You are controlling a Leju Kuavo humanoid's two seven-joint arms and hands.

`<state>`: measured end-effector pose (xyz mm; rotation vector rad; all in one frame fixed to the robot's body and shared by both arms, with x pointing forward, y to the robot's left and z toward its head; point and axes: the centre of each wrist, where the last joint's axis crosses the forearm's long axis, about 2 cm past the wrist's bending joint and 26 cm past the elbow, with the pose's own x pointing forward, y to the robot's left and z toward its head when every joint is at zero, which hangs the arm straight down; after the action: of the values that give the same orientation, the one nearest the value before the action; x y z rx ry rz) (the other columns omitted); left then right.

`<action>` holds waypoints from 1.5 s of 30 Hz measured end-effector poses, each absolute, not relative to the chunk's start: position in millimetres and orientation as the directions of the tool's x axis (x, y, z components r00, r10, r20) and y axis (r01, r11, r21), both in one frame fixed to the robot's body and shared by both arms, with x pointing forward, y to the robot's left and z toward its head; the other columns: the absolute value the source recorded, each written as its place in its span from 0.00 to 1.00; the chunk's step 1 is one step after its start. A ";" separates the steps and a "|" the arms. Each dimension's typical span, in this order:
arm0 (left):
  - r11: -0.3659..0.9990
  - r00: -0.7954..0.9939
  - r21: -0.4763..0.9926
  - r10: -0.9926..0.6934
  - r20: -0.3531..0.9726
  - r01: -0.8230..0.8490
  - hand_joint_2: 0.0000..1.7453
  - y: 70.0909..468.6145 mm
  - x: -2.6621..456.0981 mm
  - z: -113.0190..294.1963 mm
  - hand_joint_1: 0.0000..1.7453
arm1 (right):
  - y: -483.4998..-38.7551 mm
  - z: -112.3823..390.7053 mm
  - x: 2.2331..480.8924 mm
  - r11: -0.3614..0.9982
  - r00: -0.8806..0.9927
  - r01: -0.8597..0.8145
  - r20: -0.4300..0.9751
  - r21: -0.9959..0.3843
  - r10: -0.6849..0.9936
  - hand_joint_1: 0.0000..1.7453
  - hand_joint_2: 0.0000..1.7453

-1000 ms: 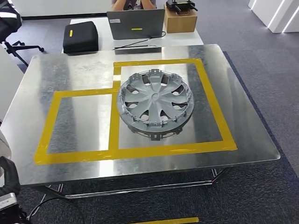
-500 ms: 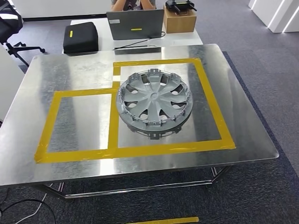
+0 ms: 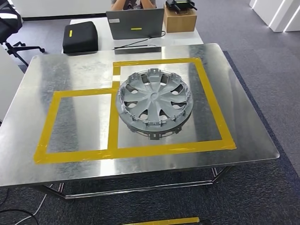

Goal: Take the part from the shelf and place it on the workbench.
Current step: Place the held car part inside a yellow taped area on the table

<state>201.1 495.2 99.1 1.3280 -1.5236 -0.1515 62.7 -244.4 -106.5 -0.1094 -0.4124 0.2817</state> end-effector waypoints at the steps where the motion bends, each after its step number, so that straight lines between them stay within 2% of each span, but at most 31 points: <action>1: 0.364 0.198 0.703 -0.790 0.581 -0.611 1.00 496.3 205.5 98.1 1.00 | -244.2 -106.3 63.7 0.953 0.875 -0.256 0.380 -0.161 0.300 0.00 1.00; 7: 0.333 0.218 0.838 -0.863 0.455 -0.432 1.00 487.0 249.9 85.4 1.00 | -243.1 -104.5 74.4 0.941 0.858 -0.300 0.387 -0.158 0.339 0.00 1.00; 15: 0.353 0.115 0.907 -0.915 0.386 -0.230 1.00 444.2 296.3 76.5 1.00 | -242.2 -104.1 76.8 0.930 0.847 -0.334 0.384 -0.153 0.368 0.00 1.00; 27: 0.331 -0.008 0.937 -0.943 0.332 -0.116 1.00 398.8 323.5 75.7 1.00 | -241.6 -103.7 78.5 0.922 0.838 -0.356 0.385 -0.153 0.387 0.00 1.00; 34: 0.329 -0.024 0.939 -0.944 0.328 -0.097 1.00 389.5 325.7 74.0 1.00 | -241.4 -103.7 78.6 0.920 0.836 -0.361 0.384 -0.153 0.392 0.00 1.00; 38: 0.329 -0.022 0.940 -0.944 0.329 -0.093 1.00 388.4 326.0 73.9 0.00 | -241.4 -103.7 78.6 0.920 0.836 -0.360 0.384 -0.153 0.391 0.00 0.00; 45: 0.329 -0.014 0.940 -0.944 0.329 -0.093 1.00 386.7 326.6 73.7 0.00 | -241.4 -103.7 78.5 0.921 0.837 -0.359 0.384 -0.153 0.390 0.00 0.00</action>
<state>326.6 386.7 73.7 1.0237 -1.4166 -0.9105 78.5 -241.4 -103.7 -0.0756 -0.4224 0.3964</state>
